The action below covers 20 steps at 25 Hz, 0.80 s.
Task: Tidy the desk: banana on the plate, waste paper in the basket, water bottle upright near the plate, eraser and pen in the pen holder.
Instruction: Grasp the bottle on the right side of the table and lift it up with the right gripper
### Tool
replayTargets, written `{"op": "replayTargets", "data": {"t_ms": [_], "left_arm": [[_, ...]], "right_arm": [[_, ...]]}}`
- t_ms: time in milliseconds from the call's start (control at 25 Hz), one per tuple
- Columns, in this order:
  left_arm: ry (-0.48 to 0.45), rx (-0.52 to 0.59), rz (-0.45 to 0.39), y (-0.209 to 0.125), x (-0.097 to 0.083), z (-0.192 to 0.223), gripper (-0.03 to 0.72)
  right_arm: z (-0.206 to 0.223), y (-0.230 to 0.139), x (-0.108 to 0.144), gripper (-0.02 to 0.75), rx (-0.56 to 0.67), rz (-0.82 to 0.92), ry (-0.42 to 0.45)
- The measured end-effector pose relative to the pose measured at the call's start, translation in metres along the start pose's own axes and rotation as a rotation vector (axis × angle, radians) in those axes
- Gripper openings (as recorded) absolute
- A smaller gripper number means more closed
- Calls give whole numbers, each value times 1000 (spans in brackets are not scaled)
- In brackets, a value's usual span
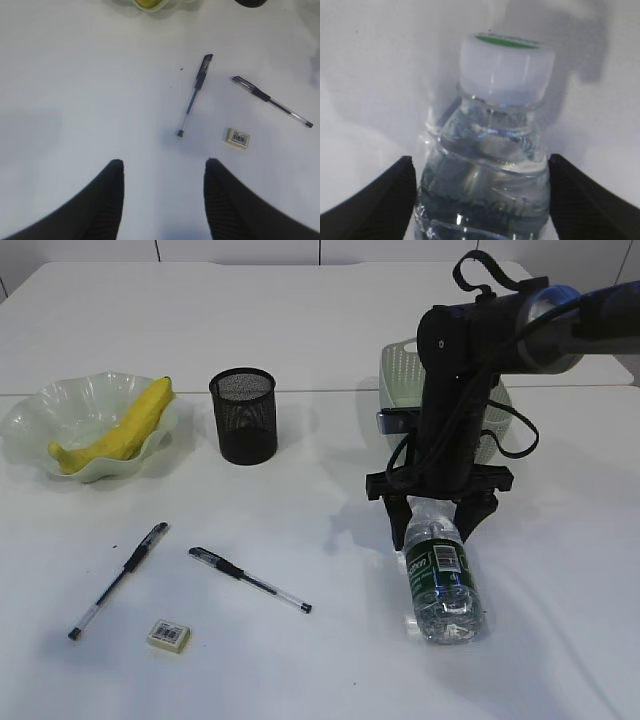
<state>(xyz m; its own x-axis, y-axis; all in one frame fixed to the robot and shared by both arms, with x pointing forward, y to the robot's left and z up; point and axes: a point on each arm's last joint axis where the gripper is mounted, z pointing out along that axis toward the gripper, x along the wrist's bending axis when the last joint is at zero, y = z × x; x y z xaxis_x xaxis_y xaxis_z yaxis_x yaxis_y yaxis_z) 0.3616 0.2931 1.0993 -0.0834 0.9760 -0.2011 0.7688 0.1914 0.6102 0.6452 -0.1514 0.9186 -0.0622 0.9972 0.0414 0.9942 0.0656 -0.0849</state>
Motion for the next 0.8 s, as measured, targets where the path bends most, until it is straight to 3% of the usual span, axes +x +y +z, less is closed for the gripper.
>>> {"op": "replayTargets", "data": {"t_ms": [200,560,800], "left_arm": [[0,0,0,0,0,0,370],[0,0,0,0,0,0,370],[0,-2,0,0,0,0,371]], "right_arm": [[2,1,0,585,-4,0,1],[2,1,0,404,-7,-2,-3],[1,2,0,384,-9,-36,-2]]}}
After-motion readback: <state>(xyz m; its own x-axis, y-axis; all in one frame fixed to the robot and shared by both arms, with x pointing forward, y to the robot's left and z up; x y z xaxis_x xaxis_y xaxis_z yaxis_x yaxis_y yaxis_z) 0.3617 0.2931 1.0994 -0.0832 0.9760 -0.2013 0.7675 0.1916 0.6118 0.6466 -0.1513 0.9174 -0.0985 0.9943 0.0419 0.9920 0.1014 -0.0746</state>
